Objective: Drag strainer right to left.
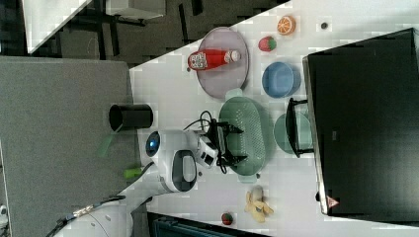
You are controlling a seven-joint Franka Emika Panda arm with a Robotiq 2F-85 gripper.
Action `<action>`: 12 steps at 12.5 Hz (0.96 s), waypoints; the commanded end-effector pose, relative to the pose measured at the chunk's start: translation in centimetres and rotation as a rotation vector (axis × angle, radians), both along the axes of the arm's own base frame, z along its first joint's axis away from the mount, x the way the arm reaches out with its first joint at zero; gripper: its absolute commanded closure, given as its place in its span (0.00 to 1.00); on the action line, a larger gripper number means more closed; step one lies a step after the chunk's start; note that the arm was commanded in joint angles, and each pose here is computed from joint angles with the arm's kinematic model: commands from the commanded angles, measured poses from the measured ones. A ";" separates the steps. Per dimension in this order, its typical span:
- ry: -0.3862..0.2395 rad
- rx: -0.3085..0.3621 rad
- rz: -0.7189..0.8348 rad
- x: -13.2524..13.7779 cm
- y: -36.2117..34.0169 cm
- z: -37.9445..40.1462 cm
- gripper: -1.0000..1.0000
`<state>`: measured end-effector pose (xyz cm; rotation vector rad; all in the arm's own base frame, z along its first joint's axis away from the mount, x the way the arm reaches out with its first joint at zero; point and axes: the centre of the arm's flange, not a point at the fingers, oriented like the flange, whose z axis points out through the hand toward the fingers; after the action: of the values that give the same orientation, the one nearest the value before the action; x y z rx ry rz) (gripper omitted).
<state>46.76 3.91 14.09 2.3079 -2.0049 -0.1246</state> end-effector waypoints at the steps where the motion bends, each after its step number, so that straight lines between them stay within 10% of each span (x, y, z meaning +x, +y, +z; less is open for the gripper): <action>1: -0.026 -0.003 -0.058 1.1 1.1 1.3 0.00; 12: 0.007 0.096 -0.134 -0.3 13.5 1.8 0.00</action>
<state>46.98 14.03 15.20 2.2513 -2.1596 -0.2587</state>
